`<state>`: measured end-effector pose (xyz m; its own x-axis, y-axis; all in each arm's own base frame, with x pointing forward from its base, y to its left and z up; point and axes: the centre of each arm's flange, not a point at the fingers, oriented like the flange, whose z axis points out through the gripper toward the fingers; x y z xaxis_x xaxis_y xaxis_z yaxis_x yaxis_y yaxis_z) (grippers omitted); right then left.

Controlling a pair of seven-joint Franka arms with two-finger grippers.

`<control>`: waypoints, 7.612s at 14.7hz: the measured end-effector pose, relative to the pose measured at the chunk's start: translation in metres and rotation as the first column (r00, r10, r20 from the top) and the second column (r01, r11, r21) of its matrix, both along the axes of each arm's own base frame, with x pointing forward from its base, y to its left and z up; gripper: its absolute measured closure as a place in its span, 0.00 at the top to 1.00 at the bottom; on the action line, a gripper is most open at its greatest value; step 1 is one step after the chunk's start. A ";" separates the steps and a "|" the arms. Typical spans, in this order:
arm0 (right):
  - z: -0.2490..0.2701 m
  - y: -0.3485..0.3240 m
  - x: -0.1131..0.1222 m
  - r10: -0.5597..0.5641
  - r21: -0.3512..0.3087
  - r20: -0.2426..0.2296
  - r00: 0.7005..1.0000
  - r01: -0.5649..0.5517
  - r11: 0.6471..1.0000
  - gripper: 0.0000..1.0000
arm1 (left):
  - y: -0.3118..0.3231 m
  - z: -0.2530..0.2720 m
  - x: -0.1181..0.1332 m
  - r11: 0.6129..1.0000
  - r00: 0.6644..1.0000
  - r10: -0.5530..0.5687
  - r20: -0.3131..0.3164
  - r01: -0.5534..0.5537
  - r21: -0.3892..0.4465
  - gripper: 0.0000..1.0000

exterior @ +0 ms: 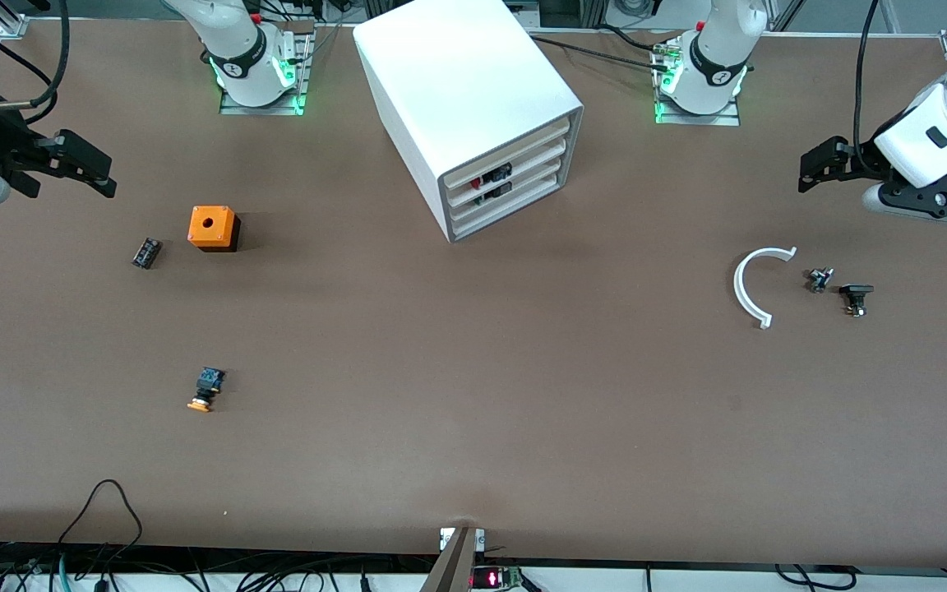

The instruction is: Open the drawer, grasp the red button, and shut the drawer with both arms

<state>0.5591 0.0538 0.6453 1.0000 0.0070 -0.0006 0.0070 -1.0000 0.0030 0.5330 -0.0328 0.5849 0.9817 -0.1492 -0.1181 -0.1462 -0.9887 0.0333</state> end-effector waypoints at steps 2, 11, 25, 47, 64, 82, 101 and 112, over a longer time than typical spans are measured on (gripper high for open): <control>0.000 0.000 0.000 -0.001 0.000 -0.001 1.000 0.001 1.000 1.00 | 0.000 0.000 0.000 1.000 1.000 0.000 0.000 0.000 0.000 1.00; -0.025 -0.001 0.010 -0.004 -0.003 -0.048 0.999 0.003 1.000 1.00 | -0.001 -0.002 -0.003 1.000 1.000 -0.004 -0.028 0.004 0.002 1.00; -0.182 -0.001 0.101 -0.009 0.032 -0.049 0.999 0.010 0.999 1.00 | -0.099 -0.059 -0.018 0.936 0.929 -0.226 -0.292 0.125 -0.329 1.00; -0.347 0.147 0.119 0.189 0.067 -0.053 0.981 -0.185 0.980 1.00 | -0.191 -0.369 -0.111 0.316 0.972 -0.221 -0.074 -0.001 -0.949 0.82; -0.341 0.323 0.089 -0.146 0.102 0.068 0.987 0.139 0.985 1.00 | -0.226 -0.412 -0.155 0.207 0.961 -0.262 -0.086 -0.031 -0.978 0.10; -0.272 0.457 0.033 -0.716 0.144 0.001 0.698 0.708 0.691 1.00 | -0.138 -0.368 -0.008 0.393 0.960 -0.250 -0.126 -0.018 -0.919 0.13; -0.290 0.579 -0.075 -0.790 0.209 -0.079 0.608 0.785 0.583 1.00 | -0.078 -0.188 0.090 0.797 0.922 -0.264 -0.284 0.043 -0.602 1.00; -0.316 0.583 -0.084 -0.786 0.171 -0.070 0.614 0.784 0.597 0.59 | -0.079 -0.060 0.099 0.939 0.933 -0.343 -0.108 0.340 -0.043 1.00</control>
<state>0.4746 0.6370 0.3292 0.6199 -0.7816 -0.0698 -0.7795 -0.6033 -0.1686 0.6316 -0.1120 0.5252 0.8518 -0.4771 -0.2165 -0.4688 -0.8785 0.0917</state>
